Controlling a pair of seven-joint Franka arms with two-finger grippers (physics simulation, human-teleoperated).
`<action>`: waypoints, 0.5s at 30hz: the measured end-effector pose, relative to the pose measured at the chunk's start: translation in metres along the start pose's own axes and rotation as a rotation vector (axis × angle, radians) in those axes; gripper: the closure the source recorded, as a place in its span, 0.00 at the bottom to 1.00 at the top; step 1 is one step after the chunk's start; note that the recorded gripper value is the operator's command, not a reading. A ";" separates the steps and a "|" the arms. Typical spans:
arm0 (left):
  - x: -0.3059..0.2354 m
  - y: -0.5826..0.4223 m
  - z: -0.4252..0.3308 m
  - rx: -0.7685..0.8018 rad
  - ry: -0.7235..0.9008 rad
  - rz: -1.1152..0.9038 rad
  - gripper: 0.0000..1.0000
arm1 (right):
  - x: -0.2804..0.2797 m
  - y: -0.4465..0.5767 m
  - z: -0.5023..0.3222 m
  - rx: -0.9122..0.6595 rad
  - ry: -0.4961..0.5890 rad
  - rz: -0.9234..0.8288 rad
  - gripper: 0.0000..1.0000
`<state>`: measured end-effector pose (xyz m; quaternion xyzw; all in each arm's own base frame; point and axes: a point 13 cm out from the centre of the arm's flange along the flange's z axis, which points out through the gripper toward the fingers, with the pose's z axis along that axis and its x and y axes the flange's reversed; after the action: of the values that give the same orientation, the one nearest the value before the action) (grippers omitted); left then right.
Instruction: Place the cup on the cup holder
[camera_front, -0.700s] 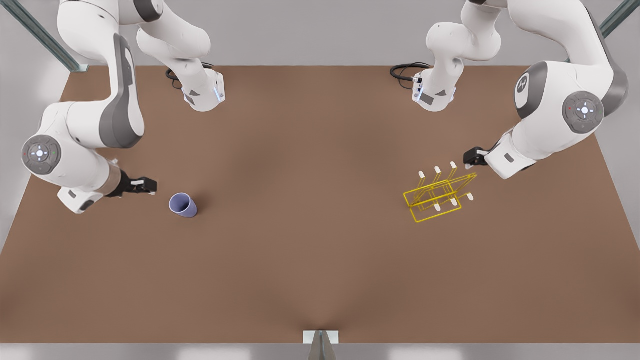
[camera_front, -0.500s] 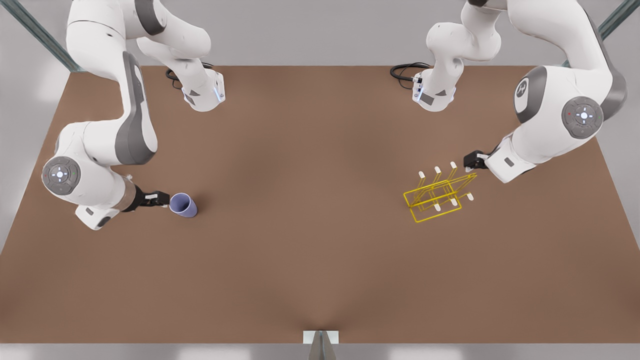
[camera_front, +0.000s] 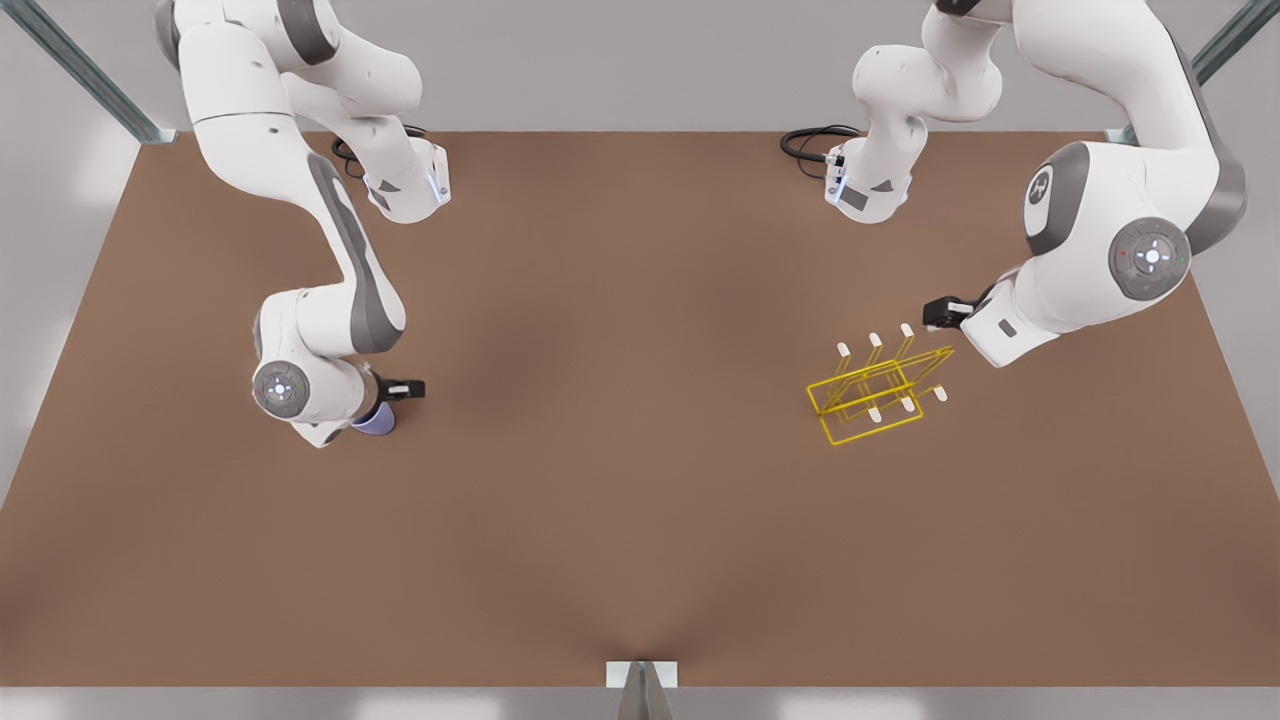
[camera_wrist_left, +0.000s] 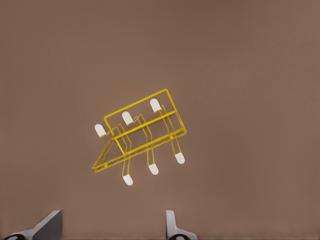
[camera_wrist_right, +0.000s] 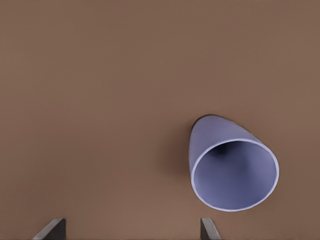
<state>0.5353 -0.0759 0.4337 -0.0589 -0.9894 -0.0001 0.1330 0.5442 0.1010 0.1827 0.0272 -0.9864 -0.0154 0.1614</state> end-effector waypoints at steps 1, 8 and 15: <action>0.000 0.000 0.001 0.000 0.003 0.000 0.00 | -0.003 -0.001 0.005 -0.001 -0.013 0.009 0.00; 0.001 0.000 0.005 -0.001 0.019 -0.002 0.00 | -0.015 -0.021 0.028 0.025 -0.089 0.060 0.00; 0.001 0.000 0.007 -0.002 0.026 -0.002 0.00 | -0.006 -0.032 0.061 0.073 -0.087 0.060 0.00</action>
<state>0.5323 -0.0756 0.4273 -0.0579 -0.9876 -0.0019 0.1459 0.5314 0.0706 0.1216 0.0030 -0.9928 0.0240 0.1174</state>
